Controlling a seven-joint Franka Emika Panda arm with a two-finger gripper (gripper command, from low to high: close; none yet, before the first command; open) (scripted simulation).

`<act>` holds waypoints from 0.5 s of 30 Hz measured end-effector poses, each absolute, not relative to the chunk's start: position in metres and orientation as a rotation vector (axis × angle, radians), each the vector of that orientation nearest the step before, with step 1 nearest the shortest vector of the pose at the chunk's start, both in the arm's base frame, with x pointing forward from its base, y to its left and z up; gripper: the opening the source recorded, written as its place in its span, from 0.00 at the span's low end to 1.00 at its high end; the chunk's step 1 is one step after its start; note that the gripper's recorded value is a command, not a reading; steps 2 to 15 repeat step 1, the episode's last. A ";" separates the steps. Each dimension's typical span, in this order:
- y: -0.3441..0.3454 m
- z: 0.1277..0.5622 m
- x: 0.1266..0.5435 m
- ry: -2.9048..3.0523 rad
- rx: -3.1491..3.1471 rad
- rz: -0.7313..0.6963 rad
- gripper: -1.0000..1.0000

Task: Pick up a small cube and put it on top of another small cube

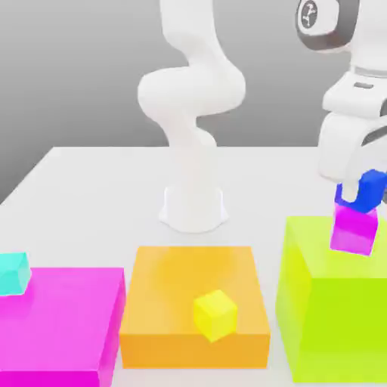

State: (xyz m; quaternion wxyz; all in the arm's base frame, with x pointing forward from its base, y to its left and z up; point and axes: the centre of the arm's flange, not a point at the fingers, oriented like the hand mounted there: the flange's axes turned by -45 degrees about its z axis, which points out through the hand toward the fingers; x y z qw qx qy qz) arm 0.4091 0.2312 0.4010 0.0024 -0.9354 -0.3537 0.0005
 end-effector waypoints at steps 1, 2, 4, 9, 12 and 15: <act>0.231 0.401 0.409 -1.109 -2.934 0.002 1.00; 0.231 0.401 0.409 -1.109 -2.934 0.002 1.00; 0.231 0.401 0.409 -1.109 -2.934 0.002 1.00; 0.231 0.401 0.409 -1.109 -2.934 0.002 1.00; 0.231 0.401 0.409 -1.109 -2.934 0.002 1.00; 0.231 0.401 0.409 -1.109 -2.934 0.002 1.00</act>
